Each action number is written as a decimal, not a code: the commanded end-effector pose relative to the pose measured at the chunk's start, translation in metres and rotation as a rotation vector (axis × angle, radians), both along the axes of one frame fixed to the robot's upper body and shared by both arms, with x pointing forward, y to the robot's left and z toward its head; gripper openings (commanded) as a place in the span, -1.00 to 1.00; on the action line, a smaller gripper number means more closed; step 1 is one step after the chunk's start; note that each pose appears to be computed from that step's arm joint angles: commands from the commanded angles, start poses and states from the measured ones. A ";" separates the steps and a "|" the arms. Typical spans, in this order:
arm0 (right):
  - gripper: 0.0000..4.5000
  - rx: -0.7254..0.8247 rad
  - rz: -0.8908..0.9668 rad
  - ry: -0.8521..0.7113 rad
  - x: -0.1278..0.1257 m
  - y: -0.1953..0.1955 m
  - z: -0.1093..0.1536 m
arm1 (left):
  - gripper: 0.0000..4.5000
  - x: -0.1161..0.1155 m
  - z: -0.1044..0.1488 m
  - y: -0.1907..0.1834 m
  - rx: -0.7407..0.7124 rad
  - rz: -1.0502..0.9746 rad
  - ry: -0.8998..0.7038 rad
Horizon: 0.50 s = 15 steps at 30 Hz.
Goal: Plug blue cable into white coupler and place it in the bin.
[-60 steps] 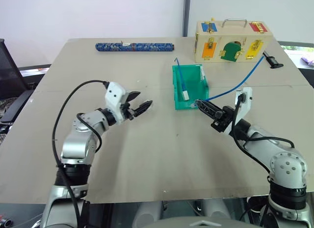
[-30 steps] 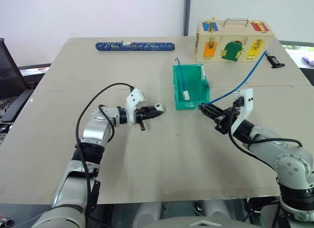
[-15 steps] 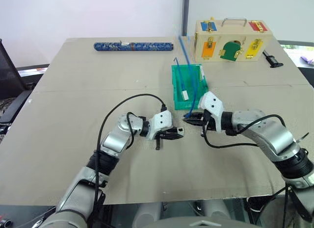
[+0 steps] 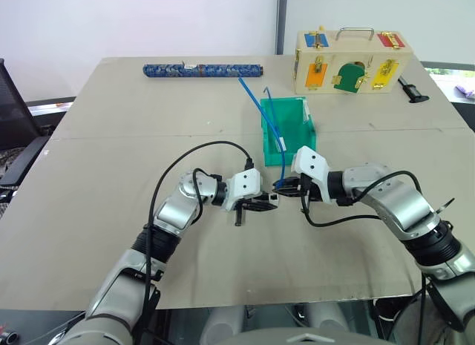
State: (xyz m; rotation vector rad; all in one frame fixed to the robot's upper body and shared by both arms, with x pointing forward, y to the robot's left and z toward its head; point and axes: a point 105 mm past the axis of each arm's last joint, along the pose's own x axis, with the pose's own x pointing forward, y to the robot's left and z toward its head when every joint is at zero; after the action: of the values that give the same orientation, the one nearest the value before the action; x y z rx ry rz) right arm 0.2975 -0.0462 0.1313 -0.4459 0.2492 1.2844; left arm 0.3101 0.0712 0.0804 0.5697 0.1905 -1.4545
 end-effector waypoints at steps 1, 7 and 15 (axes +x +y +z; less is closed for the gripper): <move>-1.00 0.038 0.033 0.008 -0.005 0.004 0.014 | -0.86 0.003 -0.002 0.004 0.020 0.015 -0.002; -1.00 0.088 0.019 0.020 -0.003 0.003 0.026 | -0.86 0.003 -0.004 0.005 0.023 0.016 -0.003; -1.00 0.081 0.035 0.049 -0.008 0.004 0.024 | -0.86 0.003 -0.005 0.005 0.023 0.017 -0.004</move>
State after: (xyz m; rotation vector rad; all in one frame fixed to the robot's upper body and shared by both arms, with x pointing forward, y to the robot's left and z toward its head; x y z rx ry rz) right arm 0.2935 -0.0460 0.1403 -0.3379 0.2861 1.3104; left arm 0.3113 0.0714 0.0801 0.5730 0.1827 -1.4522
